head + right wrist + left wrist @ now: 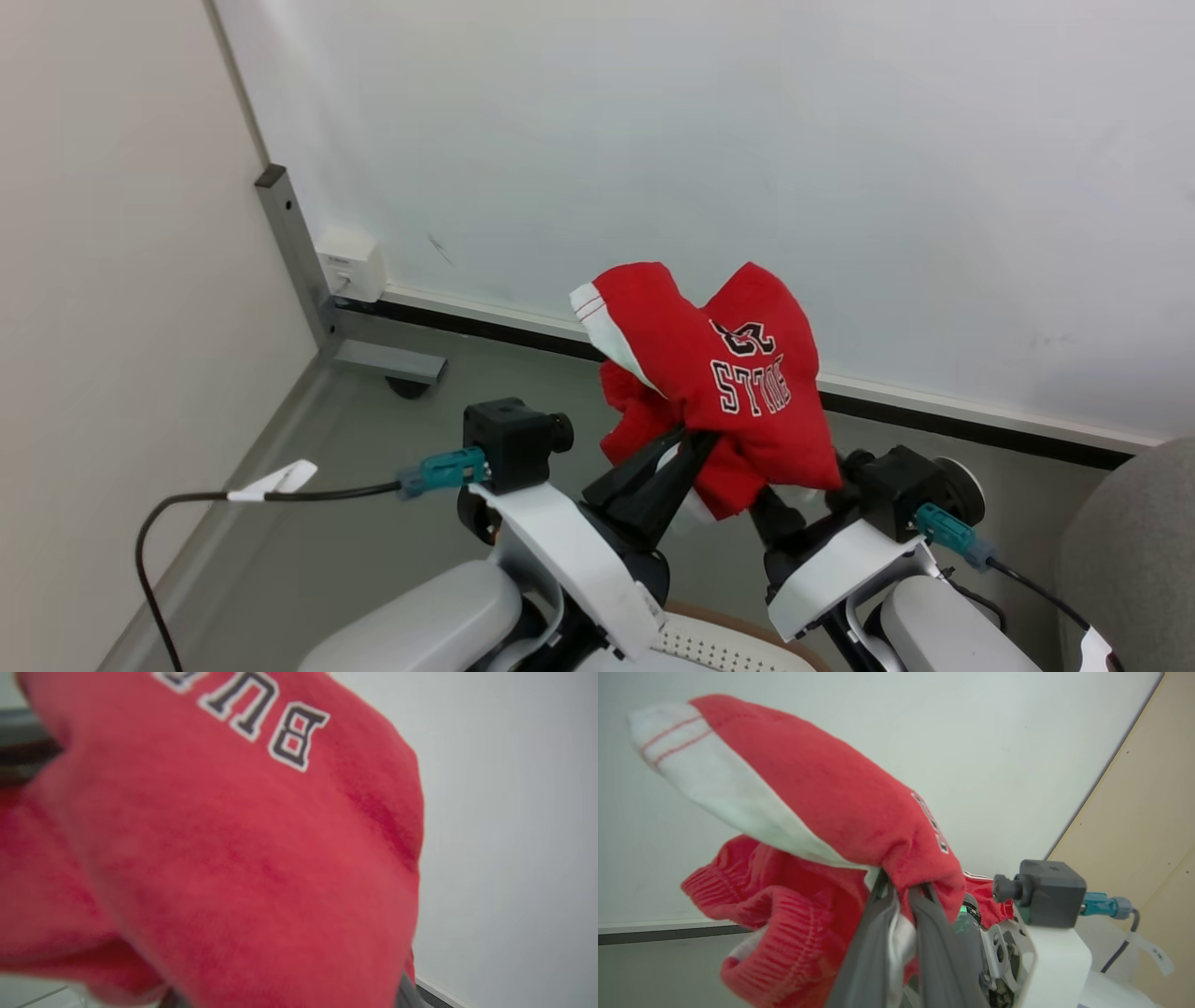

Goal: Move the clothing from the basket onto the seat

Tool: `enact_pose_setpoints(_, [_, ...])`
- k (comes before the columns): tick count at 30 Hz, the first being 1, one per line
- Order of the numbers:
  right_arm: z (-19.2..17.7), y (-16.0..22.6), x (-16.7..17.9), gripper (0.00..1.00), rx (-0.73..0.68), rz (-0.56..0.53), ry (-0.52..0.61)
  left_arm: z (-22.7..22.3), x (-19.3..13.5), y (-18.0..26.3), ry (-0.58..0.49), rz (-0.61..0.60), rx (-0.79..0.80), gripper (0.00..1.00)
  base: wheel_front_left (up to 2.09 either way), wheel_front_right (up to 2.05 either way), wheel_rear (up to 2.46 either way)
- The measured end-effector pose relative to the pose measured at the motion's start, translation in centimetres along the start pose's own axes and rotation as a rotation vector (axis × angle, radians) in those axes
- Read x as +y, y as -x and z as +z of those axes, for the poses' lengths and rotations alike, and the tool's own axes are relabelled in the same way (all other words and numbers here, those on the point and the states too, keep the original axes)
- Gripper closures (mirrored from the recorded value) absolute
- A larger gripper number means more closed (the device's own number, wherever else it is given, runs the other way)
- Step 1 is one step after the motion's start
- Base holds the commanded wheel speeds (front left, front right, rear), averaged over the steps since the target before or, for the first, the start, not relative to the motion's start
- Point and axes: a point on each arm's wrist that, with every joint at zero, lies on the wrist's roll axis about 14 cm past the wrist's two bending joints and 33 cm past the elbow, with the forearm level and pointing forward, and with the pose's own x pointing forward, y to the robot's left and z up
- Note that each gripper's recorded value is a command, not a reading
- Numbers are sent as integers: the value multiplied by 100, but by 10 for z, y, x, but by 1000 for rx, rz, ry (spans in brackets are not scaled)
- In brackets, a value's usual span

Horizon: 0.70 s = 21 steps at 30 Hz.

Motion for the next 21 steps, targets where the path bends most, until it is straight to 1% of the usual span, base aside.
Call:
enact_pose_setpoints(5, [-1, -1, 5, 100, 1, 11, -19, 0, 6, 5, -2, 24, 1, 100, 0, 0, 0])
enact_pose_setpoints(10, [-1, 3, 1, 100, -1, -2, -38, -5, 10, 4, 7, 34, 15, 100, 0, 0, 0])
enact_pose_setpoints(20, [0, 22, -26, 100, -26, -97, -98, -22, 7, -9, 29, 11, 59, 100, 0, 0, 0])
enact_pose_setpoints(21, [0, 25, -31, 100, -27, -111, -101, -24, 8, -10, 32, 11, 68, 82, 0, 0, 0])
